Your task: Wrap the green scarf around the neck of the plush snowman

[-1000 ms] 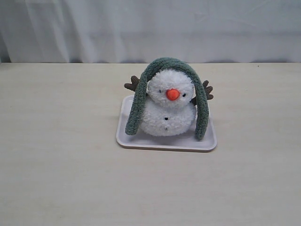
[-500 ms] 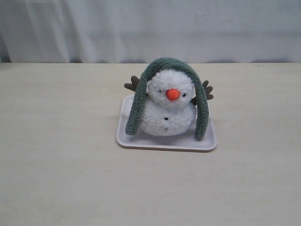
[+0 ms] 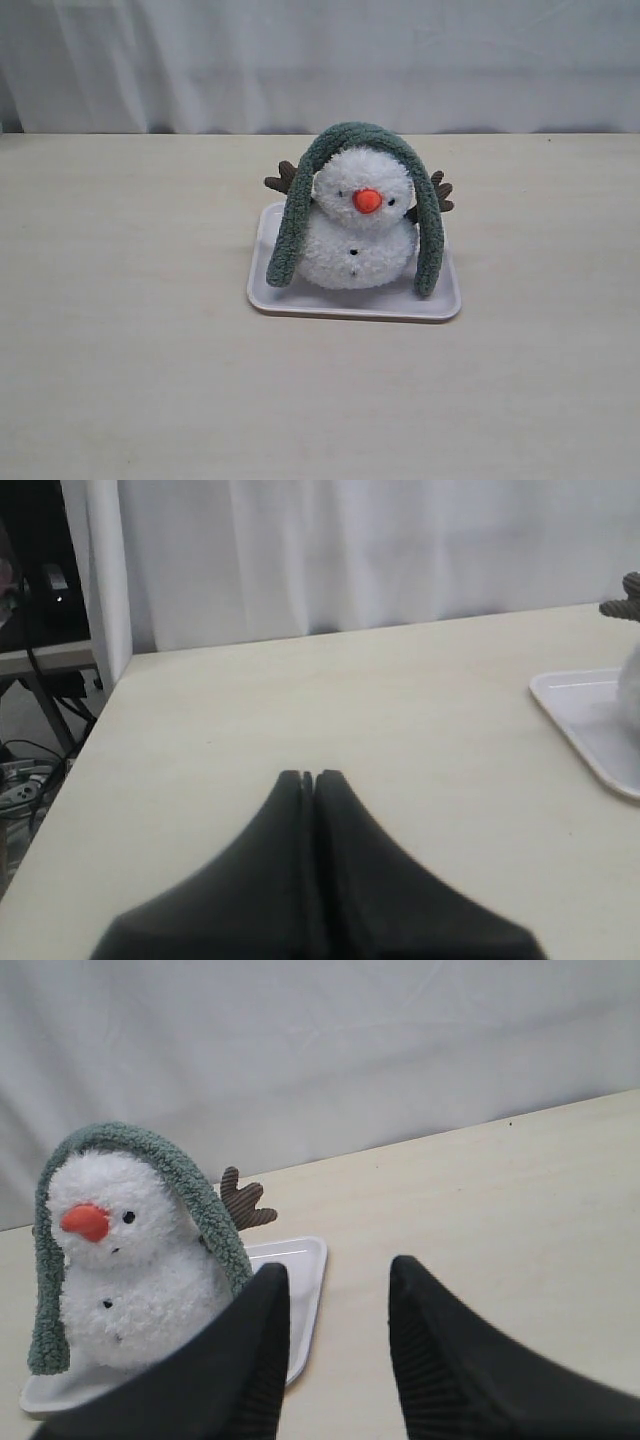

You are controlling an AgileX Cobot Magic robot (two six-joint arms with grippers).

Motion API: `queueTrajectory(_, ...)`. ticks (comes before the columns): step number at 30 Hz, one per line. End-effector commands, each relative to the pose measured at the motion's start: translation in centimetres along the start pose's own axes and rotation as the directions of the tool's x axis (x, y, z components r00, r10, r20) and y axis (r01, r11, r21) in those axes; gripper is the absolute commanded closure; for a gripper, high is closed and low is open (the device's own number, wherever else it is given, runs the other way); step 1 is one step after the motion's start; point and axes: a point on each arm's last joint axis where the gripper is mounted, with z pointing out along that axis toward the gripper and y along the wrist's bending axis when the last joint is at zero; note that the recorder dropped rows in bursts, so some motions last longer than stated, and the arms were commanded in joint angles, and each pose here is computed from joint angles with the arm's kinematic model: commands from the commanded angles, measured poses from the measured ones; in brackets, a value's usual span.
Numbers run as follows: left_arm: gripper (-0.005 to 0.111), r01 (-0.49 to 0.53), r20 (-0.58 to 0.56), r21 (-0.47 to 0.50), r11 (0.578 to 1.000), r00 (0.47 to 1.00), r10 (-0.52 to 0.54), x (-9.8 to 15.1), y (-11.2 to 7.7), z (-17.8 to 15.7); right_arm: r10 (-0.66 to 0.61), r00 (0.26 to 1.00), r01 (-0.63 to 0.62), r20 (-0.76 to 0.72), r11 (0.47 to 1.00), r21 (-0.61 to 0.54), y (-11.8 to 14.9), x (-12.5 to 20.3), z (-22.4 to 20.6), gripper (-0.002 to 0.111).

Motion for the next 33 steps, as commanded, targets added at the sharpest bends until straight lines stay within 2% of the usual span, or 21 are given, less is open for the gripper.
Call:
queueTrajectory(1,0.107,0.004,-0.022,0.000,1.000,1.000,-0.004,0.28,-0.02,0.01,-0.002,1.000,0.002,-0.008,1.000,0.000,-0.01,0.10,0.02,0.075)
queueTrajectory(20,0.107,0.013,-0.017,0.002,1.000,1.000,-0.013,0.24,-0.04,0.01,-0.002,1.000,0.002,-0.008,1.000,0.000,-0.01,0.10,0.02,0.075)
queueTrajectory(21,0.107,0.013,-0.017,0.002,1.000,1.000,-0.013,0.24,-0.04,0.01,-0.041,0.999,0.041,-0.008,0.999,0.002,-0.03,0.10,0.02,0.075)
queueTrajectory(23,0.107,0.013,-0.017,0.002,1.000,1.000,-0.013,0.24,-0.04,0.01,-0.243,0.970,0.243,-0.011,0.970,0.010,-0.13,0.11,0.02,0.075)
queueTrajectory(24,0.107,0.013,-0.017,0.002,1.000,1.000,-0.013,0.24,-0.04,0.01,-0.289,0.957,0.289,-0.012,0.957,0.011,-0.14,0.11,0.02,0.075)
queueTrajectory(31,0.107,0.013,-0.017,0.002,1.000,1.000,-0.013,0.24,-0.04,0.01,-0.293,0.956,0.293,-0.012,0.956,0.011,-0.14,0.11,0.02,0.075)
queueTrajectory(33,0.107,0.013,-0.017,0.002,1.000,1.000,-0.013,0.24,-0.04,0.01,-0.331,0.943,0.331,0.020,0.943,0.022,-0.14,-0.21,0.02,0.075)
